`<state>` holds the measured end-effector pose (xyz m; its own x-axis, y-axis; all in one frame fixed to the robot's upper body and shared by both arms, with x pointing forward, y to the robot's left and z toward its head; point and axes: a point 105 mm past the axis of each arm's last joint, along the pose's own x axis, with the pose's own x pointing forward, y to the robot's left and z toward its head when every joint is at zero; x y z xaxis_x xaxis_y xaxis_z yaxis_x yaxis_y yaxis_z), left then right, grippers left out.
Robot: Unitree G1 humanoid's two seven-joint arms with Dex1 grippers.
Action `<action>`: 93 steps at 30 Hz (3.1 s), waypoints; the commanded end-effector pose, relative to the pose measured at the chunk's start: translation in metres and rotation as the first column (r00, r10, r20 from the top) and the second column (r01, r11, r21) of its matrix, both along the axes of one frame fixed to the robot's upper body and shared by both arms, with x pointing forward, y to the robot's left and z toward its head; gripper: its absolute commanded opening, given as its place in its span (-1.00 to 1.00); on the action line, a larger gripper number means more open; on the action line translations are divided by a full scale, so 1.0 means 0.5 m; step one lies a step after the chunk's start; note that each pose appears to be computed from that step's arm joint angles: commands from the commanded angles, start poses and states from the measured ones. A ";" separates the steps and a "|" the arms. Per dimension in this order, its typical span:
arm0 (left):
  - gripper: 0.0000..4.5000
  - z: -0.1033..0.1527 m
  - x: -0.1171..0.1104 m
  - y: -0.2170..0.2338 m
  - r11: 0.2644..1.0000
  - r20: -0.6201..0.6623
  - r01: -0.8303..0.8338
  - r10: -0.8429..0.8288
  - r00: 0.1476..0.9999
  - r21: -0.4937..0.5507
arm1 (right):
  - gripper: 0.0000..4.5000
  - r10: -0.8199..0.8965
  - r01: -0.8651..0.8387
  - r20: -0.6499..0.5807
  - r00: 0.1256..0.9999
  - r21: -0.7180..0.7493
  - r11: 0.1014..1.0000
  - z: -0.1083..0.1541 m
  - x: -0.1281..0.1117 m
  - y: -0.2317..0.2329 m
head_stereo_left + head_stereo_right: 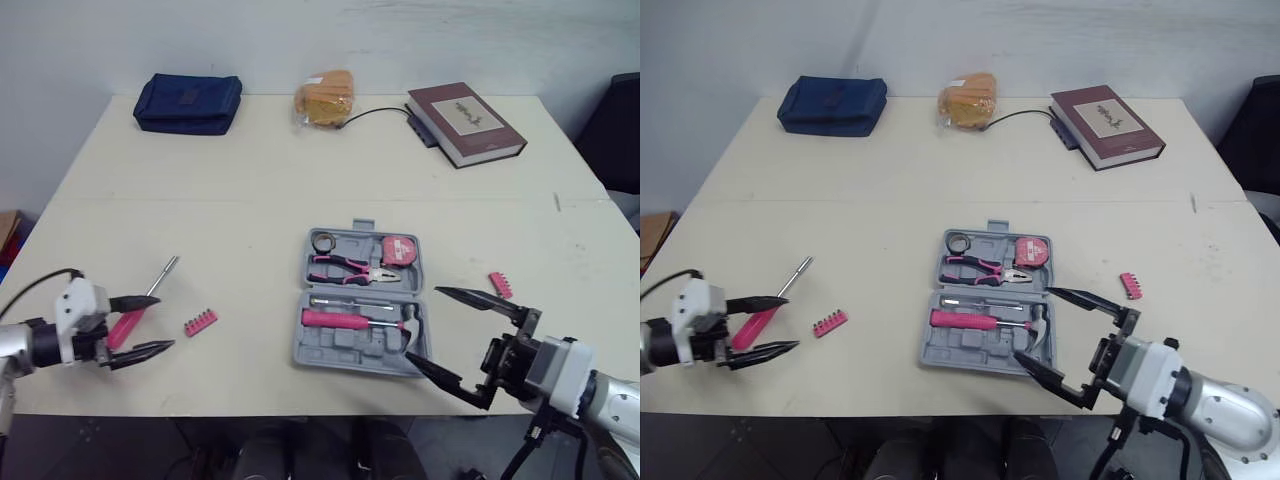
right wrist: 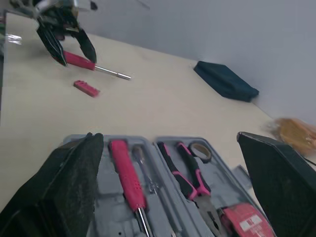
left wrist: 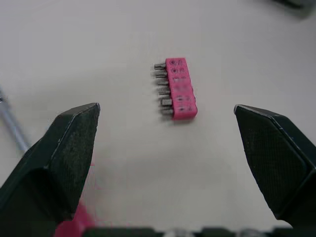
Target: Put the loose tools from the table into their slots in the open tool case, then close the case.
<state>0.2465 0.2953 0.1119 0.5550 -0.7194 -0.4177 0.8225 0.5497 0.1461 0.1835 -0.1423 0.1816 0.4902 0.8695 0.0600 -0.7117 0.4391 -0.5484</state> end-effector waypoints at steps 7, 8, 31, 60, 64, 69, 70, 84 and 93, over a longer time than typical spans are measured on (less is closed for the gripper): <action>0.96 -0.026 0.012 -0.025 1.000 0.013 -0.022 0.022 1.000 0.010 | 1.00 0.060 -0.060 0.031 0.998 0.004 0.998 0.006 -0.005 0.027; 0.96 -0.027 0.014 -0.029 0.999 0.008 -0.031 0.031 0.999 -0.020 | 1.00 0.065 -0.065 0.031 0.997 0.004 0.998 0.006 -0.004 0.030; 0.42 -0.127 0.006 -0.094 0.999 -0.057 -0.028 0.029 0.998 0.032 | 1.00 0.038 -0.038 0.020 0.999 -0.005 0.999 0.003 0.001 0.036; -0.70 0.089 0.051 -0.324 0.772 0.077 0.619 -0.632 0.771 0.143 | 1.00 -0.085 0.083 -0.023 0.996 -0.069 0.994 -0.015 -0.010 -0.010; -0.70 0.081 0.053 -0.368 0.699 -0.021 0.662 -0.683 0.730 0.271 | 1.00 -0.109 0.107 -0.024 0.994 -0.070 0.992 -0.016 -0.013 -0.014; -0.70 0.067 0.057 -0.396 0.681 -0.039 0.661 -0.687 0.726 0.316 | 1.00 -0.120 0.118 -0.023 0.993 -0.065 0.991 -0.016 -0.016 -0.009; -0.70 0.060 0.059 -0.405 0.681 -0.037 0.656 -0.684 0.728 0.327 | 1.00 -0.121 0.120 -0.022 0.992 -0.063 0.991 -0.015 -0.016 -0.007; -0.70 0.027 0.058 -0.433 0.712 -0.097 0.608 -0.618 0.780 0.351 | 1.00 -0.143 0.142 -0.020 0.989 -0.051 0.989 -0.020 -0.025 0.000; -0.70 0.020 0.058 -0.451 0.727 -0.110 0.591 -0.594 0.797 0.350 | 1.00 -0.151 0.150 -0.014 0.988 -0.054 0.987 -0.024 -0.024 -0.002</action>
